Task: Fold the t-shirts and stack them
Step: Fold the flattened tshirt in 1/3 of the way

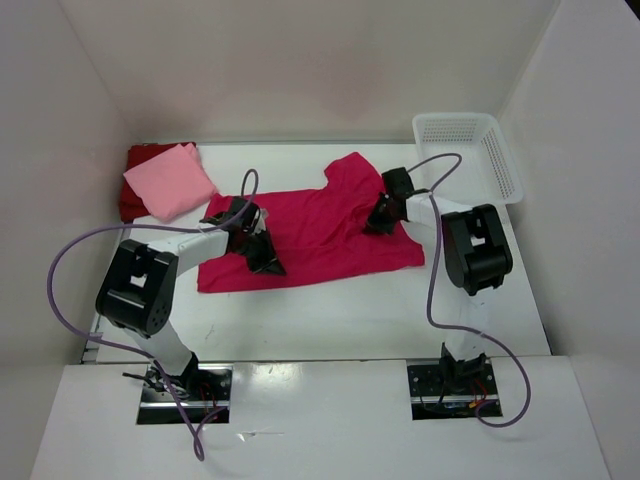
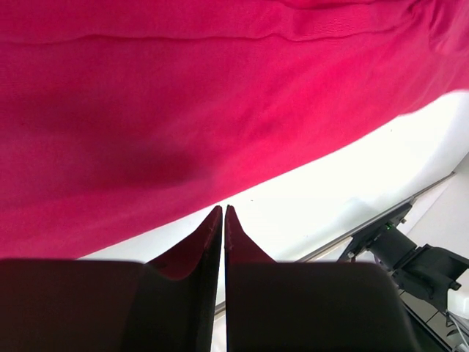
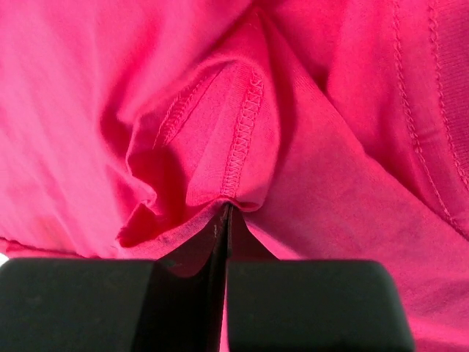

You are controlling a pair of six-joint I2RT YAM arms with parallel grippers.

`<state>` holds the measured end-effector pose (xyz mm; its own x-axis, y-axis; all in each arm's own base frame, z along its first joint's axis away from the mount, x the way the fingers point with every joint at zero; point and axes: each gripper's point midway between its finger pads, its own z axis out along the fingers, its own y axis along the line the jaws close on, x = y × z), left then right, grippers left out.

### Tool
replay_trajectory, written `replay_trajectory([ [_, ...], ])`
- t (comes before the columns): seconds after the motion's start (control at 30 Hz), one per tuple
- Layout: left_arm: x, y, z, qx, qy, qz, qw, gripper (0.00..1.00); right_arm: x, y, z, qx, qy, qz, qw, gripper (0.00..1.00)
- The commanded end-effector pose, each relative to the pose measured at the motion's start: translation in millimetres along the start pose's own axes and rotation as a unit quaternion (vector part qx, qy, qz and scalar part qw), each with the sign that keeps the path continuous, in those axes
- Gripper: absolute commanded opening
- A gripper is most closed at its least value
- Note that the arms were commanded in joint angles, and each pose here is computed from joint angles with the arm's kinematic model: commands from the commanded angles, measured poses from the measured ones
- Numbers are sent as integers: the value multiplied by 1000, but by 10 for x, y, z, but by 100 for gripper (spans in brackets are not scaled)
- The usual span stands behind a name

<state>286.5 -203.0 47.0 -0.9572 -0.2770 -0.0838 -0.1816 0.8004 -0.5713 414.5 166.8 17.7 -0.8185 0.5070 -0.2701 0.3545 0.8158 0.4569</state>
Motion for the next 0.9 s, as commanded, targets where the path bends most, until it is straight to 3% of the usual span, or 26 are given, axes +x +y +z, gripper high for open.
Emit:
replay_trajectory([
  [0.0,-16,-15,-82,4,-9,10,1000,9,-208,269,96,-24,-23,-3,999,0],
  [0.17,-61,34,-153,-5,-20,2,1000,9,-474,741,134,-72,-27,-8,997,0],
  [0.37,-69,47,-185,-9,-30,4,1000,10,-306,1056,-115,-109,-38,-28,993,0],
  [0.53,-94,-202,-158,10,-29,32,999,12,-143,438,-45,-39,-50,-15,998,0],
  [0.7,-98,-623,20,31,-15,78,996,16,-251,130,-475,-28,-113,2,993,0],
  [0.87,-112,-1097,332,57,3,128,990,18,-315,-201,-644,-7,-127,19,992,4],
])
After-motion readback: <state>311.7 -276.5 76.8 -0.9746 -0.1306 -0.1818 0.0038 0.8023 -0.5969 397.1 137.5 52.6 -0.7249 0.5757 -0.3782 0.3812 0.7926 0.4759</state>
